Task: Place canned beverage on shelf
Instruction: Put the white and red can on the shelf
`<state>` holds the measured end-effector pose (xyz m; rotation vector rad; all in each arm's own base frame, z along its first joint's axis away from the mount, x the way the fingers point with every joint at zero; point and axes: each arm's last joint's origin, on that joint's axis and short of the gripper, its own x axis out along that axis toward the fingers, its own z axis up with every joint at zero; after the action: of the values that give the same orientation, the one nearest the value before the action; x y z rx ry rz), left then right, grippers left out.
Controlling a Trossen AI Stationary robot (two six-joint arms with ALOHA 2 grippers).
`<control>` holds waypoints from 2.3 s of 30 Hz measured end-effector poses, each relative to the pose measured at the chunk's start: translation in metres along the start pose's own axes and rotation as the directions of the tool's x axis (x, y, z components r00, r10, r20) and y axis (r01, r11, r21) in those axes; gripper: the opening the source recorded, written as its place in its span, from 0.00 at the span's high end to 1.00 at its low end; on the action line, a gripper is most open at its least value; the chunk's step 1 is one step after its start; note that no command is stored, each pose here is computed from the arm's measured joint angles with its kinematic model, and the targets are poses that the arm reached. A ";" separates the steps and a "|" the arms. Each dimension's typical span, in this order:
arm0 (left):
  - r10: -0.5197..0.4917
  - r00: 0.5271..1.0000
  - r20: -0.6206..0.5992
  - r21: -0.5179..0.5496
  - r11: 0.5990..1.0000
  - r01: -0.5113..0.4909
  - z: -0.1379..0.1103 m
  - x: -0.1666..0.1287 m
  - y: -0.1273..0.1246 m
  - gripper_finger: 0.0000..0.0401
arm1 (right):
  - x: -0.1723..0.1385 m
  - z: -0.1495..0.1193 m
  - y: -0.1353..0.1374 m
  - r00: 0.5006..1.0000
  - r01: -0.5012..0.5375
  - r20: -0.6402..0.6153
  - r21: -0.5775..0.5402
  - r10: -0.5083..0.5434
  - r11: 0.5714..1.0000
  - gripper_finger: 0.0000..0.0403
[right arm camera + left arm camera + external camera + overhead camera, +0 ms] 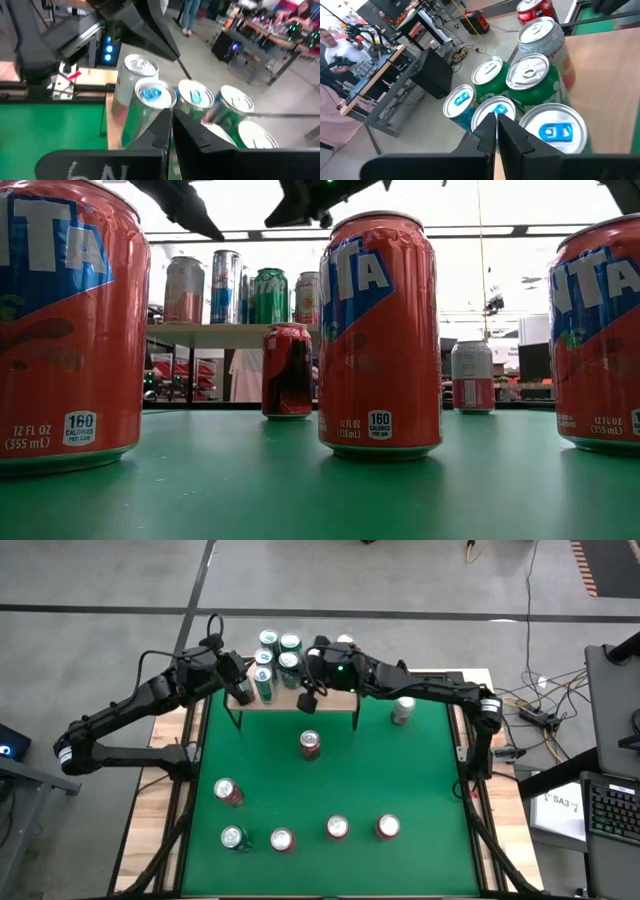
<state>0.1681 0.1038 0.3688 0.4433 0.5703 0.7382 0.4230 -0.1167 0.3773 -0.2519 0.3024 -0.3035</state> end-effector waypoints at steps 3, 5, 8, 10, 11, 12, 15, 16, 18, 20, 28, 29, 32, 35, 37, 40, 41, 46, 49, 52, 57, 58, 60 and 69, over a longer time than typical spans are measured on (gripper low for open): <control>0.006 1.000 0.010 0.012 1.000 -0.006 0.004 0.003 0.001 1.00 | -0.017 0.004 -0.002 0.998 -0.017 -0.058 0.019 0.018 1.000 0.98; 0.009 1.000 0.015 0.007 1.000 -0.009 0.008 0.005 0.002 1.00 | -0.028 0.006 -0.004 0.995 -0.026 -0.094 0.025 0.028 0.999 0.98; 0.006 0.999 0.036 -0.017 1.000 -0.005 0.013 0.002 0.004 1.00 | -0.043 0.007 -0.006 0.988 -0.036 -0.151 0.054 0.043 0.998 0.98; -0.010 0.998 0.066 -0.058 0.998 0.014 0.018 -0.002 0.005 1.00 | -0.051 0.006 -0.006 0.978 -0.040 -0.199 0.086 0.057 0.996 0.98; -0.027 0.995 0.091 -0.080 0.996 0.034 0.021 -0.005 0.005 1.00 | -0.056 0.005 -0.006 0.973 -0.042 -0.223 0.104 0.064 0.994 0.98; -0.052 0.992 0.116 -0.095 0.993 0.063 0.023 -0.008 0.005 1.00 | -0.060 0.004 -0.006 0.965 -0.041 -0.252 0.129 0.073 0.991 0.98; -0.155 0.967 0.201 -0.114 0.977 0.180 0.028 -0.018 -0.001 1.00 | -0.071 0.000 -0.003 0.938 -0.036 -0.331 0.210 0.106 0.977 0.98; -0.189 0.956 0.226 -0.114 0.969 0.219 0.030 -0.022 -0.005 1.00 | -0.074 -0.002 -0.002 0.925 -0.029 -0.363 0.237 0.116 0.971 0.98; -0.238 0.936 0.259 -0.113 0.955 0.274 0.033 -0.028 -0.012 1.00 | -0.078 -0.007 0.002 0.897 -0.018 -0.421 0.277 0.138 0.961 0.98; -0.283 0.915 0.286 -0.104 0.941 0.323 0.035 -0.035 -0.021 1.00 | -0.081 -0.011 0.007 0.868 -0.006 -0.471 0.308 0.158 0.951 0.98; -0.439 0.823 0.361 -0.033 0.876 0.482 0.042 -0.061 -0.062 1.00 | -0.095 -0.019 0.032 0.760 0.043 -0.610 0.392 0.225 0.919 0.98; -0.438 0.825 0.357 -0.029 0.878 0.479 0.042 -0.064 -0.066 1.00 | -0.097 -0.021 0.035 0.741 0.057 -0.630 0.403 0.231 0.914 0.98; -0.428 0.835 0.346 -0.024 0.886 0.464 0.042 -0.073 -0.079 1.00 | -0.105 -0.024 0.043 0.686 0.098 -0.685 0.422 0.246 0.901 0.98; -0.449 0.823 0.348 -0.001 0.878 0.479 0.041 -0.083 -0.092 1.00 | -0.111 -0.027 0.050 0.632 0.139 -0.732 0.430 0.254 0.892 0.98; -0.481 0.797 0.365 0.012 0.859 0.513 0.041 -0.090 -0.100 1.00 | -0.116 -0.028 0.055 0.599 0.162 -0.757 0.432 0.260 0.887 0.98; -0.524 0.757 0.391 0.031 0.829 0.558 0.039 -0.098 -0.111 1.00 | -0.122 -0.031 0.061 0.545 0.185 -0.796 0.419 0.262 0.889 0.98; -0.538 0.747 0.391 0.038 0.820 0.571 0.037 -0.100 -0.115 1.00 | -0.125 -0.032 0.061 0.526 0.205 -0.809 0.418 0.260 0.885 0.98; -0.568 0.730 0.380 0.027 0.796 0.605 0.032 -0.106 -0.124 1.00 | -0.135 -0.036 0.057 0.456 0.295 -0.857 0.399 0.239 0.868 0.98; -0.542 0.766 0.346 0.005 0.817 0.576 0.028 -0.105 -0.124 1.00 | -0.140 -0.036 0.052 0.438 0.308 -0.867 0.392 0.236 0.867 0.98; -0.507 0.798 0.325 -0.003 0.843 0.537 0.026 -0.104 -0.123 1.00 | -0.142 -0.036 0.040 0.447 0.341 -0.868 0.390 0.218 0.855 0.98; -0.485 0.814 0.320 -0.011 0.857 0.515 0.025 -0.104 -0.122 1.00 | -0.143 -0.041 0.013 0.449 0.390 -0.874 0.379 0.186 0.839 0.98; -0.485 0.814 0.319 -0.011 0.857 0.515 0.025 -0.104 -0.122 1.00 | -0.142 -0.042 0.008 0.447 0.397 -0.876 0.377 0.183 0.837 0.98; -0.486 0.814 0.319 -0.013 0.857 0.516 0.025 -0.104 -0.122 1.00 | -0.142 -0.046 -0.004 0.444 0.412 -0.879 0.375 0.176 0.831 0.98; -0.456 0.831 0.320 -0.059 0.865 0.498 0.025 -0.105 -0.119 1.00 | -0.141 -0.074 -0.057 0.386 0.490 -0.909 0.344 0.155 0.801 0.98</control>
<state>0.1799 -0.0553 0.3554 0.2538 0.3202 0.2158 0.2557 -0.1374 0.3614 0.5720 1.3065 -0.7448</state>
